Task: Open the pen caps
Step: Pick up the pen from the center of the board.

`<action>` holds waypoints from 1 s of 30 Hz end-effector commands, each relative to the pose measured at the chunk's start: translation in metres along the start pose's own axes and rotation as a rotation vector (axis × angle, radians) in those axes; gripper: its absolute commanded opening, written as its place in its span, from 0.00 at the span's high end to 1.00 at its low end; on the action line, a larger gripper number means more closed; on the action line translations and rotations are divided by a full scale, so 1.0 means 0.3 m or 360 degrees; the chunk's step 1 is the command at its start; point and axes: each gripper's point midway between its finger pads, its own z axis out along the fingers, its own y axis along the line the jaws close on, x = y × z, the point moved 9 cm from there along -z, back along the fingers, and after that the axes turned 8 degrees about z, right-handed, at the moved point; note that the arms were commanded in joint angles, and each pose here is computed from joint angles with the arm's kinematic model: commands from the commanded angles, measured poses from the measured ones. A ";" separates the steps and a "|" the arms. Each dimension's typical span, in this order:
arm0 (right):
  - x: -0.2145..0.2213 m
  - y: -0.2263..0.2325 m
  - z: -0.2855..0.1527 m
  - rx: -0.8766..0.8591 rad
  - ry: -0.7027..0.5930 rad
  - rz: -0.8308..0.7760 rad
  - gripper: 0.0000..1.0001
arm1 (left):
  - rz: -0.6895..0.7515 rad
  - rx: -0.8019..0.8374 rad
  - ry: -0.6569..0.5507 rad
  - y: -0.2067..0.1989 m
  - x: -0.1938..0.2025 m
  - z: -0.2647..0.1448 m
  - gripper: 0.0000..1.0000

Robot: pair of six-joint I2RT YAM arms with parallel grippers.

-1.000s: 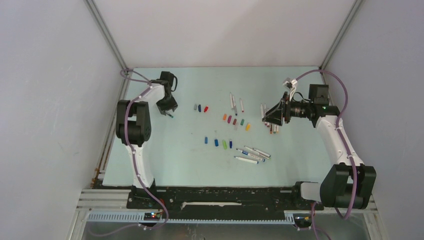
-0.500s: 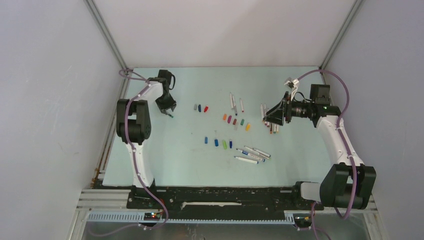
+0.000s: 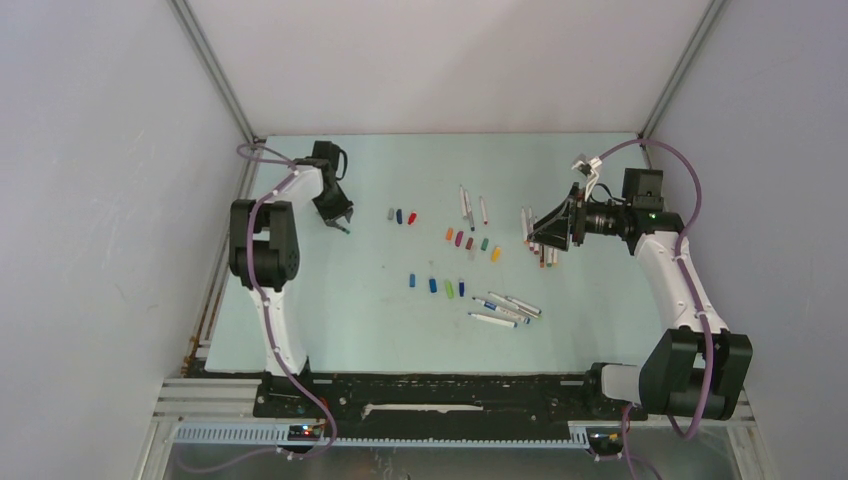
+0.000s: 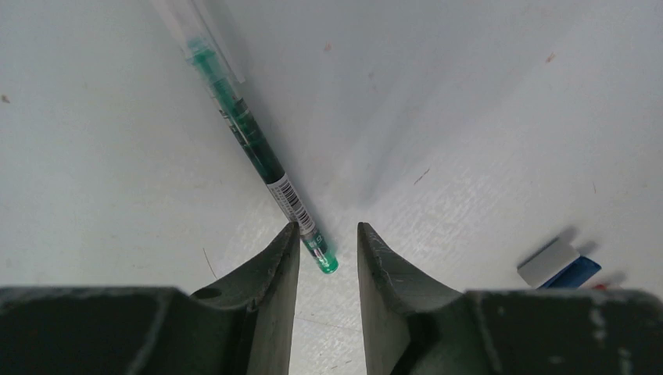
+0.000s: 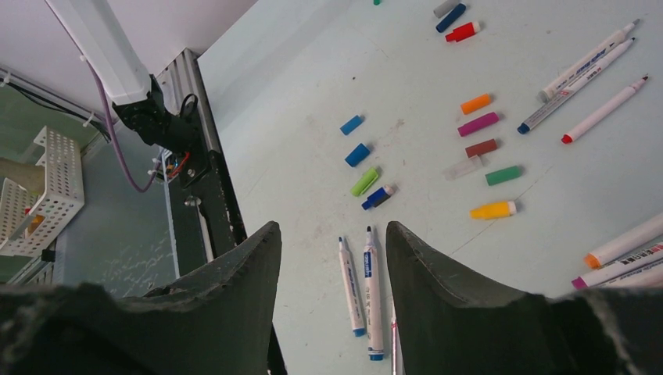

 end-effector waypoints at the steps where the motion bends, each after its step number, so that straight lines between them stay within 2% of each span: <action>1: -0.030 0.034 -0.013 -0.0053 -0.0042 -0.0070 0.46 | -0.0051 0.0177 -0.0120 -0.004 -0.014 -0.057 0.65; 7: -0.024 0.023 -0.008 -0.0064 -0.0032 -0.0029 0.46 | -0.0114 0.0075 -0.0098 0.022 -0.042 -0.042 0.64; 12: -0.029 0.031 -0.013 -0.0063 -0.0044 -0.0049 0.46 | -0.0146 -0.0024 0.0013 0.023 -0.048 -0.015 0.64; 20: -0.037 0.040 -0.025 -0.0059 -0.0064 -0.0064 0.45 | -0.0142 -0.0035 0.0104 0.014 -0.045 -0.015 0.65; 24: -0.040 0.052 -0.037 -0.0060 -0.0081 -0.0078 0.46 | -0.0131 -0.0035 0.0126 0.019 -0.031 -0.019 0.70; 27: -0.046 0.060 -0.049 -0.0071 -0.0103 -0.0085 0.45 | -0.0113 0.0017 0.0166 0.011 -0.019 -0.020 0.77; 30: -0.048 0.063 -0.054 -0.0072 -0.0111 -0.0084 0.45 | -0.0073 0.0021 0.0185 0.003 0.003 -0.022 0.79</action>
